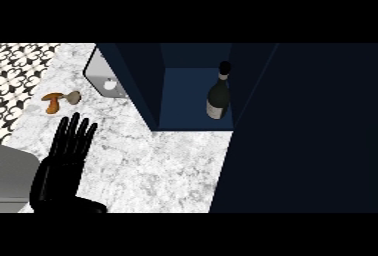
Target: Pick up the wine, place it into the cabinet and close the cabinet
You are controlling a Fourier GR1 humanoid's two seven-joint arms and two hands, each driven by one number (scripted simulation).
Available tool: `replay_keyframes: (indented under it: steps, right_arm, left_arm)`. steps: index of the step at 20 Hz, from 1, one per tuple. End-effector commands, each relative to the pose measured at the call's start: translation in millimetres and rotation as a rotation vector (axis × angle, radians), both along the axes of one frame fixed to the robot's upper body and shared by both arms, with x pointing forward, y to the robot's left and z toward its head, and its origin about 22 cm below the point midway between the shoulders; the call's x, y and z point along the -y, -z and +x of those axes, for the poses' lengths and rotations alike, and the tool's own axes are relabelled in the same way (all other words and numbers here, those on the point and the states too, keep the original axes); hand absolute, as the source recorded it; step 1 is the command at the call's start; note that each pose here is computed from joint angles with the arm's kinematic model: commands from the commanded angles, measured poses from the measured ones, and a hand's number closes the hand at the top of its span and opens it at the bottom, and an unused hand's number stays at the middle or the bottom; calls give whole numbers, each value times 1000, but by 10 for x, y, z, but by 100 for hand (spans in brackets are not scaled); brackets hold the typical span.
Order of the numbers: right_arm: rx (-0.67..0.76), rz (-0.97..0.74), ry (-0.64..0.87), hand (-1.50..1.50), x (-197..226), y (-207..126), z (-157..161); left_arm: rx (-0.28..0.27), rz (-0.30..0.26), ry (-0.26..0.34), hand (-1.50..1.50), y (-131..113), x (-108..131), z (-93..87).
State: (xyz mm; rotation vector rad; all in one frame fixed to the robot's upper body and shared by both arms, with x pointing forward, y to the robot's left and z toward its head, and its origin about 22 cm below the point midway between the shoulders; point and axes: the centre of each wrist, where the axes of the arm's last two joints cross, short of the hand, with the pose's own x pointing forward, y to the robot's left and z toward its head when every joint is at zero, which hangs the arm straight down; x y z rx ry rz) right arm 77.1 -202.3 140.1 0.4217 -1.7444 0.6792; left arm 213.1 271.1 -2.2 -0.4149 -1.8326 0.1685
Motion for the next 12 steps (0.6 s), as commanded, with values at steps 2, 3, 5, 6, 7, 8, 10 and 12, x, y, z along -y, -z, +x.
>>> replay_keyframes:
  steps: [2, 3, 5, 6, 7, 8, 10, 12]
  right_arm:
    - [19, 97, -108, 150, -52, -567, -230]
    - [29, 118, -89, 150, -93, -468, -217]
    - [38, 124, -103, 150, -104, -538, -243]
    - [44, 107, -115, 150, -108, -534, -211]
    - [28, 131, -110, 150, -151, -511, -203]
    - [38, 119, -104, 150, -201, -437, -199]
    - [25, 116, -144, 150, -194, -502, -188]
    - [9, 122, -154, 150, -258, -417, -107]
  left_arm:
    - [21, 8, -17, -150, -117, -398, 21]
    - [0, 10, -34, -150, -77, -309, 31]
    - [26, 15, -37, -150, -190, -542, -59]
    - [25, 30, -27, -150, -180, -530, 0]
    - [8, 10, -8, -150, -139, -522, -46]
    - [18, 34, -3, -150, -149, -628, -80]
    - [24, 19, -14, -150, -257, -673, 43]
    - [30, 15, -1, -150, -235, -696, -50]
